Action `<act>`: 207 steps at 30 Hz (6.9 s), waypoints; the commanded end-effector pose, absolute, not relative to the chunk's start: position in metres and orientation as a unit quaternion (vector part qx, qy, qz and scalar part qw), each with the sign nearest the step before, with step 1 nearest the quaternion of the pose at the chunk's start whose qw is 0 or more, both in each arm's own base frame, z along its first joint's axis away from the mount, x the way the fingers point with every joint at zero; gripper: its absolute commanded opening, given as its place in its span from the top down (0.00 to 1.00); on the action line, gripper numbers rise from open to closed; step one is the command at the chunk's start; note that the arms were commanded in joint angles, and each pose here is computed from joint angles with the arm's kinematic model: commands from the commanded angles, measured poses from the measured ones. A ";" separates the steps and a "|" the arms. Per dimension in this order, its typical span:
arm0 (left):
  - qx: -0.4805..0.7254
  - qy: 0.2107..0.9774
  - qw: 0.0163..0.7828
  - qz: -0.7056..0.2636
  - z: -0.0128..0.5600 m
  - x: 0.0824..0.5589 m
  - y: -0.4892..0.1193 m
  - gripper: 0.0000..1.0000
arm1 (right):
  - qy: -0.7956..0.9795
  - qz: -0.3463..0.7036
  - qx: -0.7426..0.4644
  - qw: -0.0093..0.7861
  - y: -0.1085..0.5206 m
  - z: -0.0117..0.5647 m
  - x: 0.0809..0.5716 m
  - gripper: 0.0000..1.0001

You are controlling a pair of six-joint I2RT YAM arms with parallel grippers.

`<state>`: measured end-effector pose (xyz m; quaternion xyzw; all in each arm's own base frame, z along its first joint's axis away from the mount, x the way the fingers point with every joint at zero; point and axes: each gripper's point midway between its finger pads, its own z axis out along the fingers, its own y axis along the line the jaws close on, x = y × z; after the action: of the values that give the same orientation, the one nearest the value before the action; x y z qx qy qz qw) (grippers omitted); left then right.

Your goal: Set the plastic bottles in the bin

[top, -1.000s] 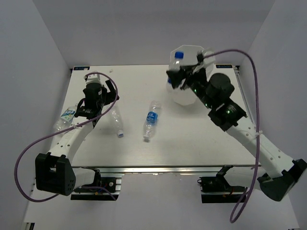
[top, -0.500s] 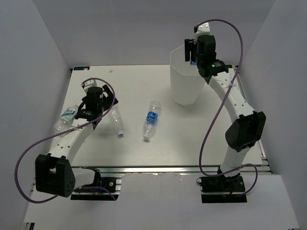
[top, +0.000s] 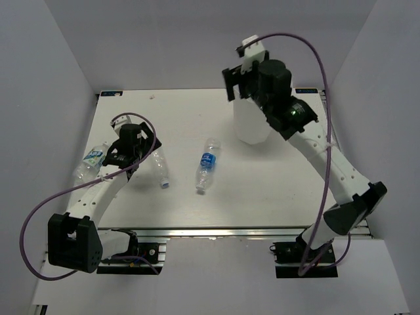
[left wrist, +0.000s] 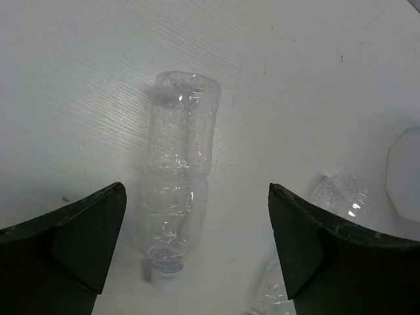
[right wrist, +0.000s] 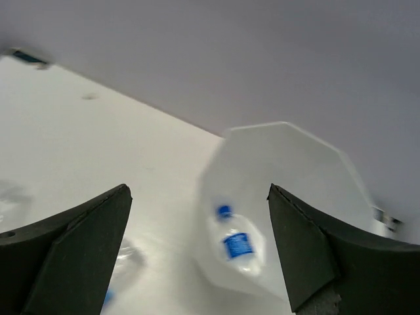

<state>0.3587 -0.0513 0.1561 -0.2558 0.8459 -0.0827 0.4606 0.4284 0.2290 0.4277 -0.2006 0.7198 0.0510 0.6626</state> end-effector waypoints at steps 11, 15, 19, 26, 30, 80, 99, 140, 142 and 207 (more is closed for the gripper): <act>-0.324 0.810 0.481 -0.089 0.172 0.332 -0.036 0.02 | 0.868 0.147 -0.138 0.454 0.335 0.193 0.336 0.11; -0.311 0.822 0.466 -0.103 0.161 0.327 -0.044 0.02 | 0.892 0.132 -0.118 0.417 0.345 0.130 0.342 0.11; -0.302 0.834 0.452 -0.096 0.153 0.325 -0.045 0.02 | 0.903 0.149 -0.103 0.389 0.359 0.086 0.343 0.11; -0.299 0.832 0.458 -0.098 0.159 0.325 -0.045 0.02 | 0.928 0.128 -0.086 0.339 0.358 0.030 0.339 0.21; -0.302 0.828 0.463 -0.090 0.159 0.326 -0.042 0.02 | 0.899 0.175 -0.136 0.379 0.374 0.079 0.349 0.54; -0.229 0.900 0.362 -0.076 0.057 0.399 -0.079 0.16 | 0.652 0.305 -0.282 0.634 0.231 0.375 0.320 0.11; -0.202 0.729 0.578 -0.307 0.277 0.386 -0.178 0.56 | 0.735 0.438 -0.257 0.450 0.370 0.268 0.292 0.11; -0.328 0.744 0.583 0.004 0.302 0.390 0.001 0.02 | 0.798 0.252 -0.061 0.544 0.171 0.354 0.411 0.76; -0.368 0.738 0.564 0.029 0.301 0.394 0.034 0.02 | 0.818 0.233 -0.054 0.524 0.154 0.346 0.413 0.72; -0.850 0.447 0.262 0.093 0.044 0.325 0.216 0.02 | 0.801 0.208 -0.167 0.536 0.154 0.373 0.391 0.11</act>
<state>0.3320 0.2172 0.0485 -0.8471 0.4457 0.0723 0.2803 0.3877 0.1504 0.3577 -0.1524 0.8151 0.2088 0.5185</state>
